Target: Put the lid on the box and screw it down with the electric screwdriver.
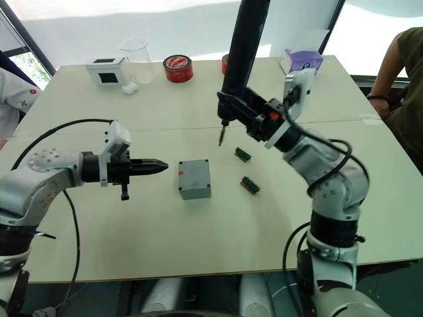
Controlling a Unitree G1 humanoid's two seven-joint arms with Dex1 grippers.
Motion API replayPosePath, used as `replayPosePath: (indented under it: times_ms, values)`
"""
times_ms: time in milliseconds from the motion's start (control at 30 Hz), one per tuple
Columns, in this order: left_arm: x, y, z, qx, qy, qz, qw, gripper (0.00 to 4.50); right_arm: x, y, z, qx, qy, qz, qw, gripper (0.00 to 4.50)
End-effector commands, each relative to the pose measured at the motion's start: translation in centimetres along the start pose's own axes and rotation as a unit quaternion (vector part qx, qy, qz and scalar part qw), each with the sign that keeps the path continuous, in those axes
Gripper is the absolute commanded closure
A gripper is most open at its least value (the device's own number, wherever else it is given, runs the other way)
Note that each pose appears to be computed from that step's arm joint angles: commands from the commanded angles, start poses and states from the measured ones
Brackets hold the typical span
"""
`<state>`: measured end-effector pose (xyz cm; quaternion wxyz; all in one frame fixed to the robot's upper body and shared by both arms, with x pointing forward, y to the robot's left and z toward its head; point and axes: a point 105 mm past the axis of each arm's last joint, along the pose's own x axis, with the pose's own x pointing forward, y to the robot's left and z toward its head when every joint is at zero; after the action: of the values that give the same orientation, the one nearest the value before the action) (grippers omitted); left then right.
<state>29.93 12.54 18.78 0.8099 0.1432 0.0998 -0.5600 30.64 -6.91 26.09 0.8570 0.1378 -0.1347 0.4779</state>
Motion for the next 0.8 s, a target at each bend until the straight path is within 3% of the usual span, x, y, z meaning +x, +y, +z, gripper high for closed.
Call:
replayPosePath:
  times_ms: [33,467,800]
  values:
    - [0.6,0.0,0.0,0.028,0.009,-0.015,0.999,4.5,0.9,1.7,0.4,-0.038,-0.022,0.025,0.999,2.7]
    - [2.5,0.7,-3.5,0.054,0.061,-0.011,0.997,4.5,1.7,0.7,-3.0,-0.092,0.004,0.005,0.996,2.7]
    - [2.7,0.6,-3.4,0.055,0.055,-0.011,0.997,4.5,1.6,-0.5,-4.6,-0.119,0.016,-0.013,0.993,2.7]
